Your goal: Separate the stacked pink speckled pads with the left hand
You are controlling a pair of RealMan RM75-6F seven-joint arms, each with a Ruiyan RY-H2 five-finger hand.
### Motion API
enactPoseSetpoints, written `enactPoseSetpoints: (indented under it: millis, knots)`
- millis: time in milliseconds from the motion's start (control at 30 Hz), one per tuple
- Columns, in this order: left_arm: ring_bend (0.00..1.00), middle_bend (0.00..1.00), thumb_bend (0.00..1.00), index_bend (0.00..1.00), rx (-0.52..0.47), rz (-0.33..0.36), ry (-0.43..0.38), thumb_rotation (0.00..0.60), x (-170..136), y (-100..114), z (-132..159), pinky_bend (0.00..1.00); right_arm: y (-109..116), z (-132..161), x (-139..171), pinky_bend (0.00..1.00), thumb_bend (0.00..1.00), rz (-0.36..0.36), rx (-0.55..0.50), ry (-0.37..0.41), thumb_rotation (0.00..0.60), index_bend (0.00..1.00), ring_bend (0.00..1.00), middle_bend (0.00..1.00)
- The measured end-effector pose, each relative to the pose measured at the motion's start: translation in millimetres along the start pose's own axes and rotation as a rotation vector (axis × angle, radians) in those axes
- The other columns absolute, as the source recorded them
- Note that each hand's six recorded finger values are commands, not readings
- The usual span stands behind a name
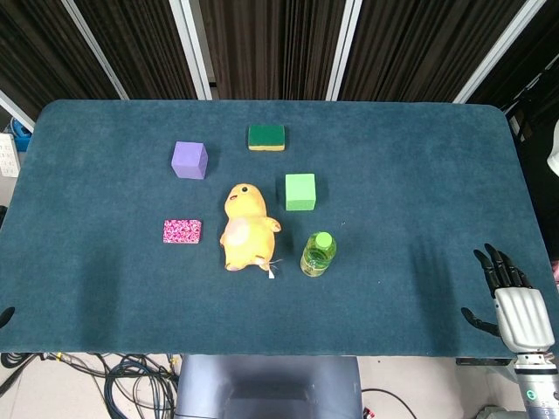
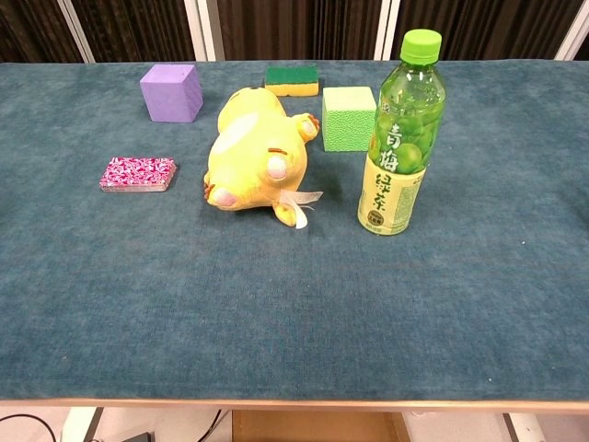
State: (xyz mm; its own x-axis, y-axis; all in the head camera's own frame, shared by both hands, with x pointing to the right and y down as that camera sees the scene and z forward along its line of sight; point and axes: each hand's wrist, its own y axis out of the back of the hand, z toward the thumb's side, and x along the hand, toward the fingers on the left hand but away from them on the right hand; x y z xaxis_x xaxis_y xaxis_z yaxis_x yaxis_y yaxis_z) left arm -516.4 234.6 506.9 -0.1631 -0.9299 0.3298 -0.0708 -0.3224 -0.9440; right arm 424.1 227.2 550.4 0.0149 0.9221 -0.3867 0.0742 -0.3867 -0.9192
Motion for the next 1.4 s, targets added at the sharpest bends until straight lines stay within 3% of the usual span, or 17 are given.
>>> enactPoseSetpoints:
  millis: [367,600,767,1033,1400]
  knots:
    - [0.05,0.18,0.13,0.23,-0.03,-0.044,-0.043,0.6,20,-5,16,0.06,-5,-1,-3,0.21,0.18,0.022,-0.01,-0.005,0.6,0.0,0.05,0.0]
    - [0.05,0.17,0.13,0.24,-0.041,-0.147,-0.147,0.6,74,-4,62,0.06,-7,-3,-7,0.21,0.18,0.034,-0.016,-0.008,0.6,0.0,0.05,0.0]
    - [0.05,0.17,0.13,0.25,-0.025,-0.224,-0.16,0.6,116,-11,94,0.06,-9,-4,-7,0.21,0.18,0.04,-0.018,-0.006,0.6,0.0,0.05,0.0]
    - [0.05,0.16,0.13,0.27,-0.029,-0.384,-0.198,0.6,166,-43,163,0.05,-13,-5,-8,0.21,0.18,0.058,-0.02,-0.012,0.6,0.0,0.05,0.0]
    - [0.05,0.16,0.13,0.3,-0.016,-0.519,-0.251,0.6,173,-92,229,0.05,-15,-7,-10,0.21,0.18,0.069,-0.02,-0.021,0.6,0.0,0.05,0.0]
